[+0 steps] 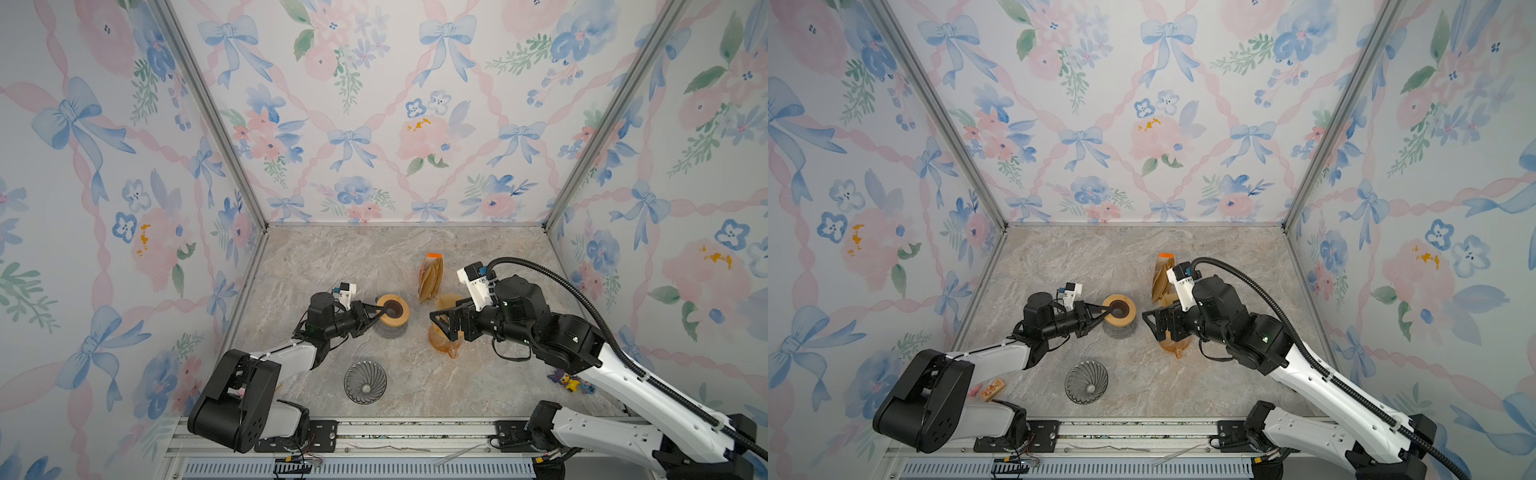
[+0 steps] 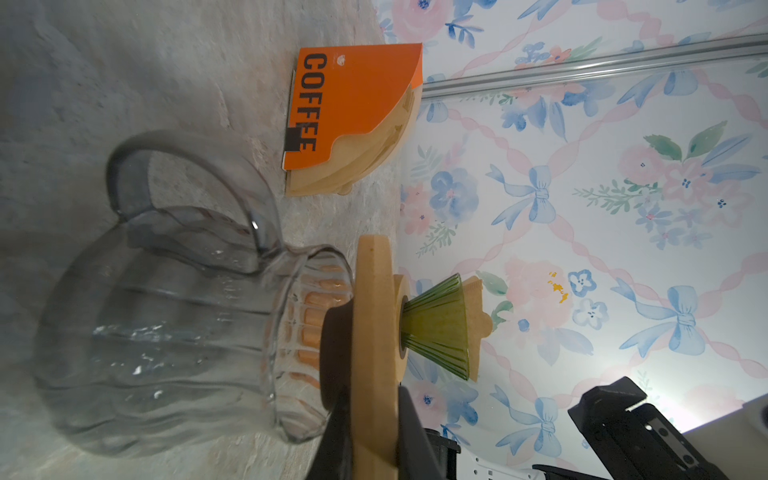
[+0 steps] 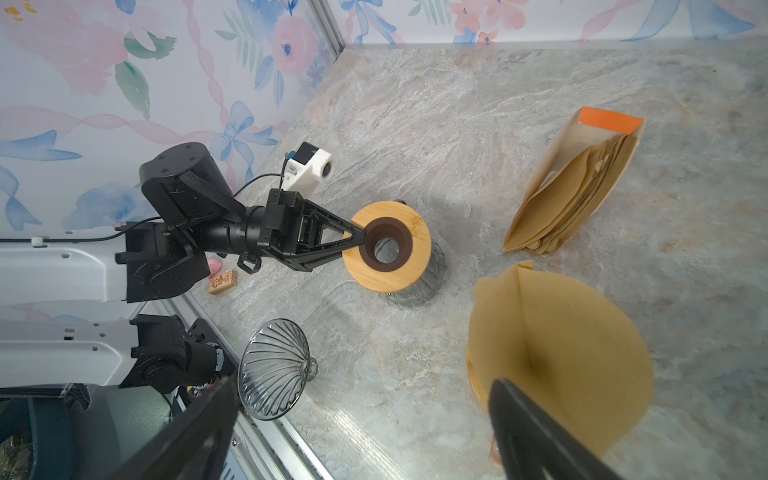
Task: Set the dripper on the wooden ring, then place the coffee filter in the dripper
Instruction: 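Set the bamboo ring on the glass pitcher's mouth and open the left gripper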
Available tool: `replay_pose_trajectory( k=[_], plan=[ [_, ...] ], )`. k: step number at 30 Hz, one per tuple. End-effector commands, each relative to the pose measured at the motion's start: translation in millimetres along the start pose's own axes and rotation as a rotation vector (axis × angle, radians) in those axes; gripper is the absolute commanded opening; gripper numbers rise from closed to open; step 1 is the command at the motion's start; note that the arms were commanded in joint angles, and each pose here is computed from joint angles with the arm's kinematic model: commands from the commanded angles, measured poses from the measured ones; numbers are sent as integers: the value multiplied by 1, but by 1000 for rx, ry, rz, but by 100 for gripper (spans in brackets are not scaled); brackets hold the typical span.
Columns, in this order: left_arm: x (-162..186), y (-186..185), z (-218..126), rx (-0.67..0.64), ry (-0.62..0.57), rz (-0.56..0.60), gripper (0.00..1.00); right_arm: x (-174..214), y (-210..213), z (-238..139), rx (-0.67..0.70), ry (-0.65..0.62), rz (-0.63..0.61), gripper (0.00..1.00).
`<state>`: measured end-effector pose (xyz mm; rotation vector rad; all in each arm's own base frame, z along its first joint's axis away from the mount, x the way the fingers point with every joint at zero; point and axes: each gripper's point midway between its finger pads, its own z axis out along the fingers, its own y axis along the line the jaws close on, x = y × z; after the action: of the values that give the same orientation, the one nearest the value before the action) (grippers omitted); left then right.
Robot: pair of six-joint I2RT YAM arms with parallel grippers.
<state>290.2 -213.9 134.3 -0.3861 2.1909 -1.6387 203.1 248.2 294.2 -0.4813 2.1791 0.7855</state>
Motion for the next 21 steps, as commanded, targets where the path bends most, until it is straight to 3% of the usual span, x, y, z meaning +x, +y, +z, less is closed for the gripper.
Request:
replay_pose_trajectory(
  k=[1, 21],
  plan=[
    [-9, -7, 3, 12, -9, 49, 15, -4, 1, -6, 16, 0, -22, 96],
    [-20, 4, 0, -83, -28, 56, 29, 2, -2, -5, 19, 4, -25, 96]
  ],
)
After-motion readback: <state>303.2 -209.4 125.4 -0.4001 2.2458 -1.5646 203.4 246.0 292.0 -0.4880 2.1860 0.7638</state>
